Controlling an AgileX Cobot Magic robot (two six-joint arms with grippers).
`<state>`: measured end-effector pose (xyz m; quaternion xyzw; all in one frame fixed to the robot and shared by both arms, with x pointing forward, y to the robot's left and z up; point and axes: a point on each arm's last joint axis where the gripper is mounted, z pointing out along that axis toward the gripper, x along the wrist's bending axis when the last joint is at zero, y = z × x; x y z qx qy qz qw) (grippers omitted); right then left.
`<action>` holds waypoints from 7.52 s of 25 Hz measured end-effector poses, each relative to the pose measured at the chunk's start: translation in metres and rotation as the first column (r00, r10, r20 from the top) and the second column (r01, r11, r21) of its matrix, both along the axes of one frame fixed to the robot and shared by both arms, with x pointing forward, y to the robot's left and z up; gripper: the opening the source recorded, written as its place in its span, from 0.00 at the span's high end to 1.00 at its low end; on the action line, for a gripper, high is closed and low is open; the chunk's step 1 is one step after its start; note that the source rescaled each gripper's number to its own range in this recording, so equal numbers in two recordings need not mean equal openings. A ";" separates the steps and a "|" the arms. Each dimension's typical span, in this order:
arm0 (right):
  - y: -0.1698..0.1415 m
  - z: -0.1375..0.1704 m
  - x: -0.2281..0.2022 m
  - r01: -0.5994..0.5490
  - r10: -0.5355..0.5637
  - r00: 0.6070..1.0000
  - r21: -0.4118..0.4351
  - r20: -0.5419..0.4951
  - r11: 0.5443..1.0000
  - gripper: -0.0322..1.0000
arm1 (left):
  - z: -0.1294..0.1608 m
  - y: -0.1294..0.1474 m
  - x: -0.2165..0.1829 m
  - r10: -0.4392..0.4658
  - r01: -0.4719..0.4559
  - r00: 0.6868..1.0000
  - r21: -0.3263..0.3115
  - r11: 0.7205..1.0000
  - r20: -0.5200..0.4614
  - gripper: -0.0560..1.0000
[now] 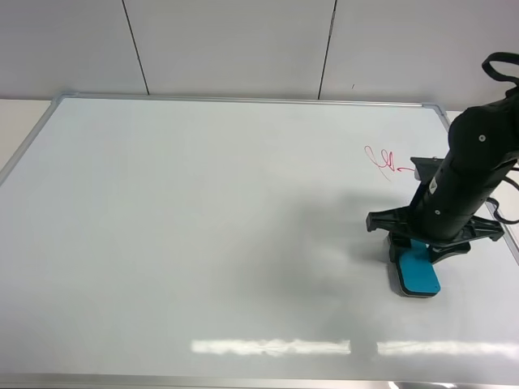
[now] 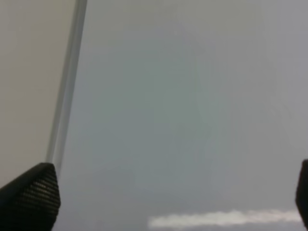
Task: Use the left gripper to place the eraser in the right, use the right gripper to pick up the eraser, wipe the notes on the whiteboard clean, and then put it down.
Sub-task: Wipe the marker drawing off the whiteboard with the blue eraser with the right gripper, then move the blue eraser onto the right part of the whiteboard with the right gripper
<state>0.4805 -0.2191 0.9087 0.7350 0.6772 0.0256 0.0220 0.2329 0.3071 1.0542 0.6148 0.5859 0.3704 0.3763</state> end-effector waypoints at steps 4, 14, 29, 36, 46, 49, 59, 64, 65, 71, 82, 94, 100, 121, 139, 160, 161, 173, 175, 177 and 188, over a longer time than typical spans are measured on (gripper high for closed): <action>0.007 0.029 0.020 -0.049 0.049 0.999 0.003 0.009 0.999 0.97 | 0.000 0.000 0.000 0.000 0.000 1.000 0.000 1.000 0.000 0.00; 0.021 0.074 0.102 -0.092 0.092 0.996 0.001 0.017 0.996 0.97 | 0.000 0.000 0.000 0.000 0.000 1.000 0.000 1.000 0.000 0.00; 0.004 0.004 0.194 -0.094 0.092 0.992 -0.018 -0.087 0.995 0.97 | 0.000 0.000 0.000 0.000 0.000 1.000 0.000 1.000 0.000 0.00; -0.055 -0.001 0.197 -0.038 0.022 0.991 -0.119 -0.130 0.992 0.97 | 0.000 0.000 0.000 0.000 0.000 1.000 0.000 1.000 0.000 0.00; -0.074 -0.009 0.181 -0.032 0.008 0.988 -0.154 -0.155 0.988 0.97 | 0.000 0.000 0.000 0.000 0.000 1.000 0.000 1.000 0.000 0.00; -0.045 -0.007 0.185 -0.083 0.068 0.992 -0.139 -0.108 0.987 0.97 | 0.000 0.000 0.000 0.000 0.000 1.000 0.000 1.000 0.000 0.00; 0.051 -0.010 0.211 -0.209 0.206 0.976 -0.047 -0.068 0.977 0.97 | 0.000 0.000 0.000 0.001 -0.001 1.000 0.000 1.000 0.001 0.00; 0.052 -0.009 0.217 -0.216 0.211 0.973 -0.046 -0.098 0.975 0.97 | 0.000 0.000 0.000 0.001 -0.001 1.000 0.000 1.000 0.001 0.00; 0.048 -0.009 0.218 -0.207 0.202 0.974 -0.040 -0.100 0.978 0.97 | 0.000 0.000 0.000 0.001 -0.001 1.000 0.000 1.000 0.001 0.00; 0.002 -0.009 0.230 -0.113 0.109 0.990 -0.043 -0.088 0.993 0.97 | 0.000 0.000 0.000 0.001 -0.001 1.000 0.000 1.000 0.001 0.00; -0.074 -0.008 0.240 0.000 -0.008 0.998 -0.124 -0.064 0.992 0.97 | 0.000 0.000 0.000 0.001 -0.001 1.000 0.000 1.000 0.001 0.00; 0.075 0.001 0.229 -0.336 0.336 0.942 0.042 0.001 0.941 0.97 | 0.000 0.000 0.000 0.001 -0.001 1.000 0.000 1.000 0.001 0.00; 0.111 0.000 0.216 -0.402 0.403 0.915 0.059 0.001 0.914 0.97 | 0.000 0.000 0.000 0.001 -0.001 1.000 0.000 1.000 0.001 0.00; -0.025 -0.001 0.164 -0.127 0.114 0.985 -0.093 -0.131 0.987 0.97 | 0.000 0.000 0.000 0.001 -0.001 1.000 0.000 1.000 0.000 0.00; -0.086 -0.007 0.152 -0.023 0.003 0.990 -0.140 -0.141 0.990 0.97 | 0.000 0.000 0.000 0.001 -0.001 1.000 0.000 1.000 0.000 0.00; 0.045 0.030 0.121 -0.117 0.112 0.988 0.042 0.103 0.992 0.97 | 0.000 0.000 0.000 0.001 -0.001 1.000 0.000 1.000 0.000 0.00; 0.043 0.034 0.114 -0.105 0.098 0.987 0.052 0.126 0.993 0.97 | 0.000 0.000 0.000 0.001 -0.001 1.000 0.000 1.000 0.000 0.00; 0.010 0.029 0.029 0.036 -0.049 0.985 0.082 0.165 0.996 0.97 | 0.000 0.000 0.000 0.001 -0.001 1.000 0.000 1.000 0.000 0.00; 0.007 0.019 0.019 0.051 -0.060 0.990 0.074 0.126 0.996 0.97 | 0.000 0.000 0.000 0.001 -0.001 1.000 0.000 1.000 0.000 0.00; 0.005 0.012 0.011 0.057 -0.063 0.993 0.063 0.096 0.996 0.97 | 0.000 0.000 0.000 0.001 -0.001 1.000 0.000 1.000 0.000 0.00; 0.004 0.008 0.001 0.029 -0.031 0.999 0.051 0.030 0.998 0.97 | 0.000 0.000 0.000 0.001 -0.001 1.000 0.000 1.000 0.001 0.00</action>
